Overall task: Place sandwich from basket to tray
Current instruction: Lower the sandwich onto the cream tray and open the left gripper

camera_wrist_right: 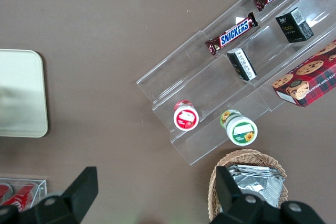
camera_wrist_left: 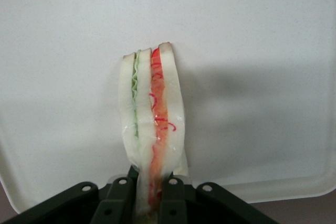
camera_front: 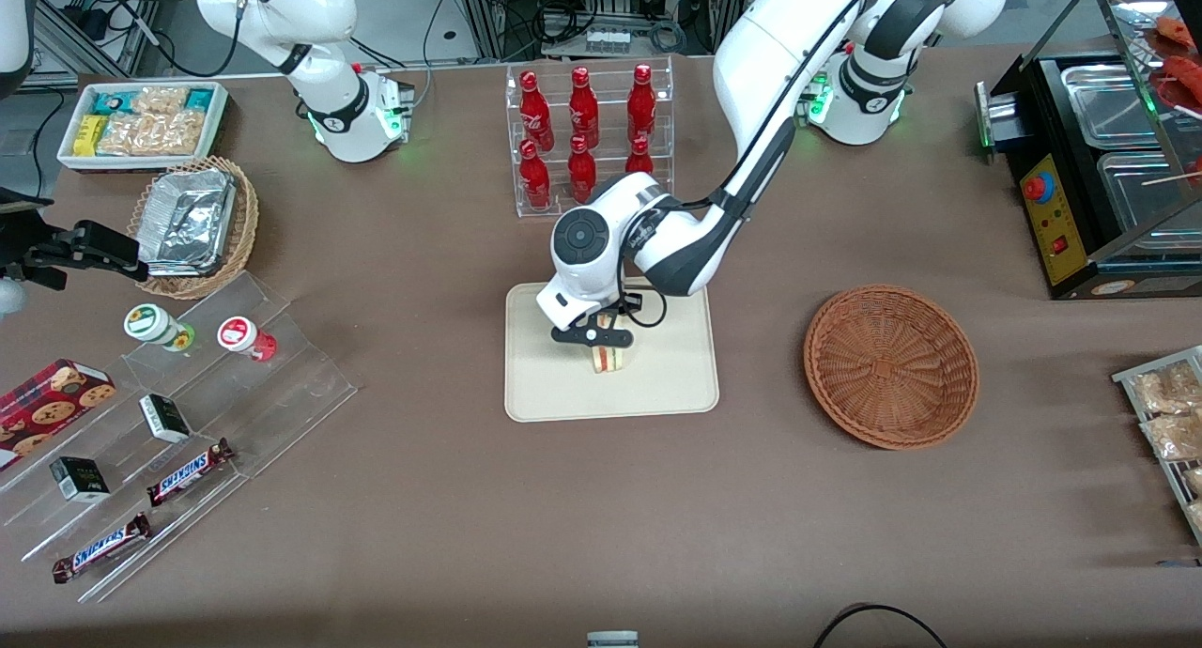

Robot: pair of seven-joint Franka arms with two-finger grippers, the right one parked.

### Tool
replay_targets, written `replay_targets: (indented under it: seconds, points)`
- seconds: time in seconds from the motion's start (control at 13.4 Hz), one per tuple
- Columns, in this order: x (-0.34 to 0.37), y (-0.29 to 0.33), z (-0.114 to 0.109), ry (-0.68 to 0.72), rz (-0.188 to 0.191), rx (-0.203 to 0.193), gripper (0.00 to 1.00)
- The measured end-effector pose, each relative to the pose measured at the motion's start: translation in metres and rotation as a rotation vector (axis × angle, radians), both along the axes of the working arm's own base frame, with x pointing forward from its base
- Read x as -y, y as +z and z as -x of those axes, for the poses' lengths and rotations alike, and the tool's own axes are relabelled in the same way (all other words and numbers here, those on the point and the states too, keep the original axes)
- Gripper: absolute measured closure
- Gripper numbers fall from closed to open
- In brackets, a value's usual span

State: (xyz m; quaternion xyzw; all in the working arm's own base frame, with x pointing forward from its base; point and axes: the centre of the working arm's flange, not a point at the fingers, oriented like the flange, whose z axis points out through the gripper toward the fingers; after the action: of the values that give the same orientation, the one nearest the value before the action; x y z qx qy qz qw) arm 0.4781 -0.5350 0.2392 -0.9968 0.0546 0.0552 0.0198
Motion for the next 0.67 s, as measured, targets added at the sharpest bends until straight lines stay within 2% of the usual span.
replay_targets:
  seconds: [0.3, 0.6, 0.67]
  points:
    - [0.0, 0.017, -0.009, 0.007, 0.011, 0.023, 0.41]
    - [-0.033, 0.1, -0.031, 0.058, -0.041, 0.031, 0.0]
    - [-0.049, 0.129, -0.037, 0.081, -0.048, 0.035, 0.0]
